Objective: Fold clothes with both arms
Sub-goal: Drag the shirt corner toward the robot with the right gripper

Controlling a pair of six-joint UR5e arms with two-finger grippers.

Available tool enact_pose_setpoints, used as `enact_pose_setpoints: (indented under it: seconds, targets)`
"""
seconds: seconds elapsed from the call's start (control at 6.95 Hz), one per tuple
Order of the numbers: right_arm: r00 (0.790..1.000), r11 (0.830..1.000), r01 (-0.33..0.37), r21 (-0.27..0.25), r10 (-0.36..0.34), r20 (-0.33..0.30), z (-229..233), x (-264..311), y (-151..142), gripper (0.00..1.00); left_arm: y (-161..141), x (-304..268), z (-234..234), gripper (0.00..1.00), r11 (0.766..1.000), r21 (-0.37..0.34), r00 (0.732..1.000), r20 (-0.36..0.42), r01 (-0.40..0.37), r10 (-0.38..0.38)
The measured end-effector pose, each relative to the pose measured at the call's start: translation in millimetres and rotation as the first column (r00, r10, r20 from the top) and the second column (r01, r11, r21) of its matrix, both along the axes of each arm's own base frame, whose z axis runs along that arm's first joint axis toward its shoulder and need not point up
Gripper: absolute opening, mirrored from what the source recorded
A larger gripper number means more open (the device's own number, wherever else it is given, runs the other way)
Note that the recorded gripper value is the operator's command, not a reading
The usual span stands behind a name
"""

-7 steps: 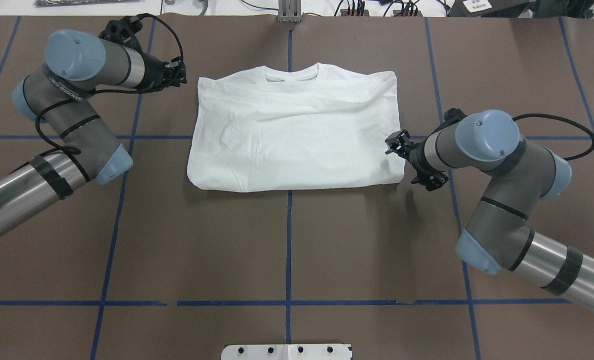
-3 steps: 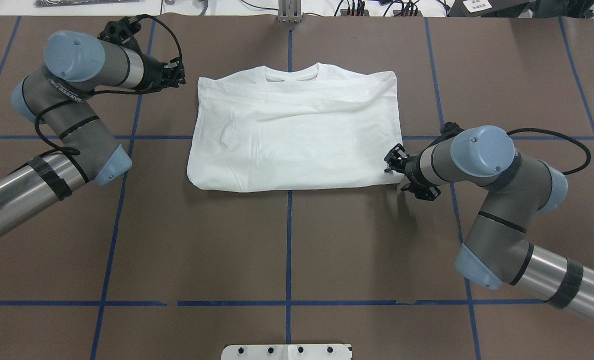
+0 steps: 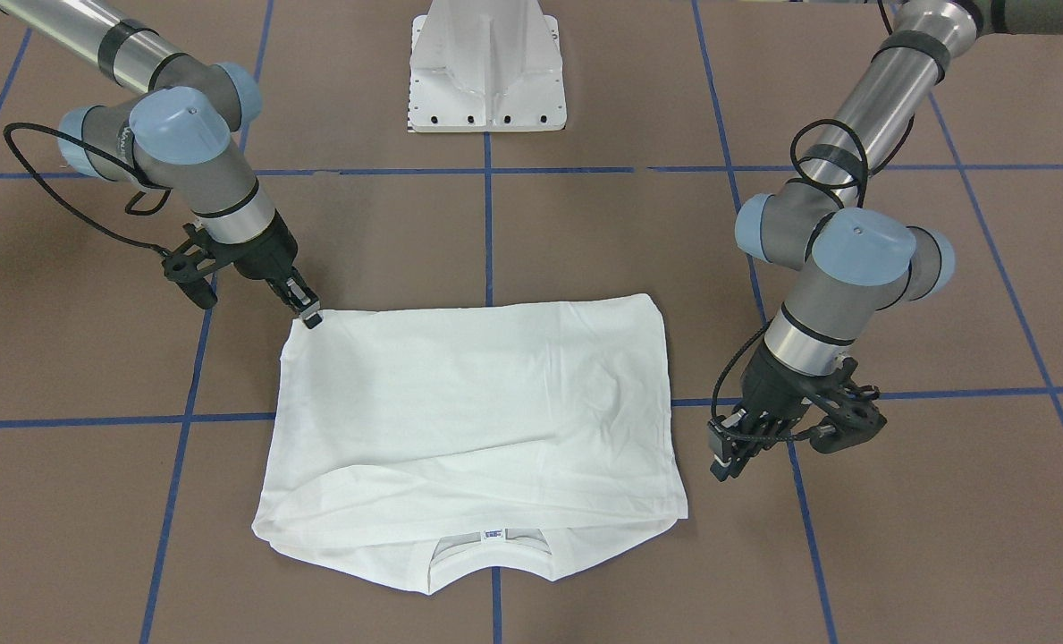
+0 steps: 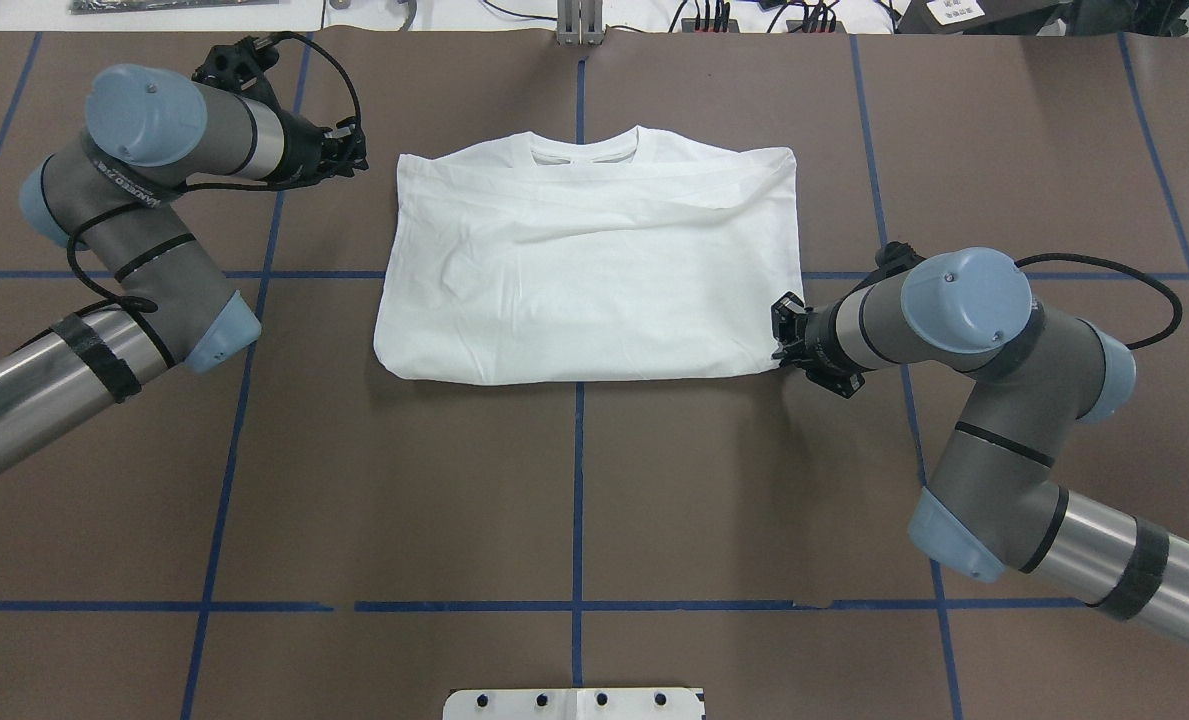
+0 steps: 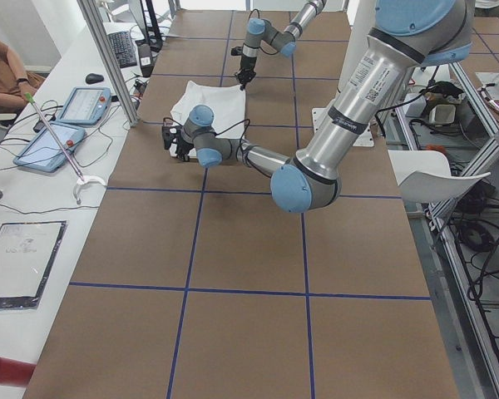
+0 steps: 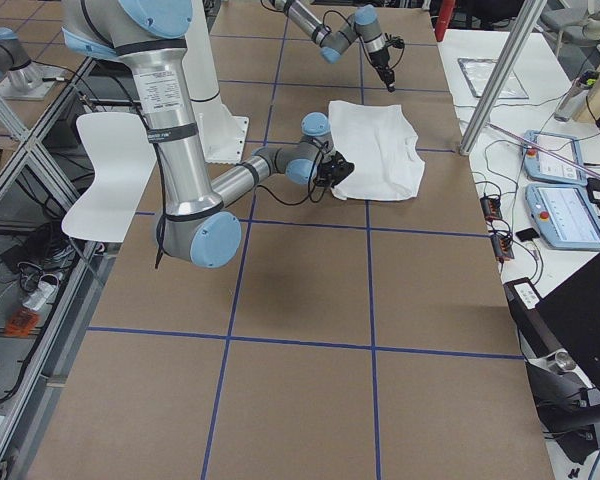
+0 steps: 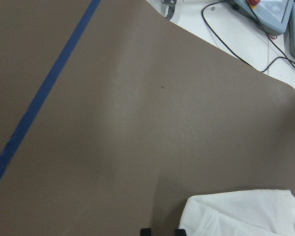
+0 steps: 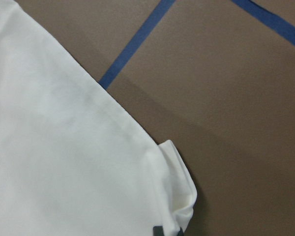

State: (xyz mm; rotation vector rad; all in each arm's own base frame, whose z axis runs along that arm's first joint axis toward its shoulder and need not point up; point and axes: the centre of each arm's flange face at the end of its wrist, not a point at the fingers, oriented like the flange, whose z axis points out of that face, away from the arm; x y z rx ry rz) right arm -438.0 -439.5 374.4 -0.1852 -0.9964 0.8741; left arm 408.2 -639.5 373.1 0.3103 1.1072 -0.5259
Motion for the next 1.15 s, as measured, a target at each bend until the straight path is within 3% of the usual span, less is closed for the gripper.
enact_pose_setpoints:
  seconds: [0.29, 0.43, 0.58, 0.72, 0.86, 1.01, 1.15]
  targets:
    - [0.998, 0.999, 0.038, -0.018, -0.038, 0.042, -13.9, 22.1, 44.5, 0.0, 4.2, -3.3, -10.1, 0.28, 1.0, 0.014, 1.0, -0.015, -0.001, 0.001]
    - [0.993, 0.994, 0.109, -0.027, -0.108, 0.053, -16.1, 30.6, 96.7, 0.0, 11.3, -6.8, -18.4, 0.28, 1.0, 0.026, 0.999, -0.032, -0.004, 0.005]
    - [0.974, 0.974, 0.222, -0.044, -0.219, 0.059, -16.4, 34.3, 157.4, 0.21, 25.2, -9.5, -33.0, 0.28, 0.999, 0.038, 0.998, -0.063, -0.011, 0.014]
    - [0.938, 0.935, 0.346, -0.078, -0.342, 0.06, -11.3, 33.7, 210.6, 0.99, 44.7, -8.2, -48.4, 0.3, 0.999, 0.028, 0.993, -0.113, -0.037, 0.04]
    - [0.899, 0.892, 0.438, -0.109, -0.434, 0.063, -6.5, 32.4, 246.9, 1.0, 64.7, -4.8, -61.5, 0.32, 0.997, 0.002, 0.983, -0.168, -0.076, 0.075]
    - [0.875, 0.866, 0.484, -0.128, -0.477, 0.078, -8.3, 35.2, 259.3, 1.0, 85.0, -1.3, -70.2, 0.37, 0.994, -0.02, 0.973, -0.211, -0.104, 0.097]
    - [0.869, 0.856, 0.495, -0.146, -0.484, 0.106, -13.6, 46.1, 251.1, 1.0, 114.9, 4.4, -75.7, 0.44, 0.99, -0.048, 0.961, -0.248, -0.136, 0.12]
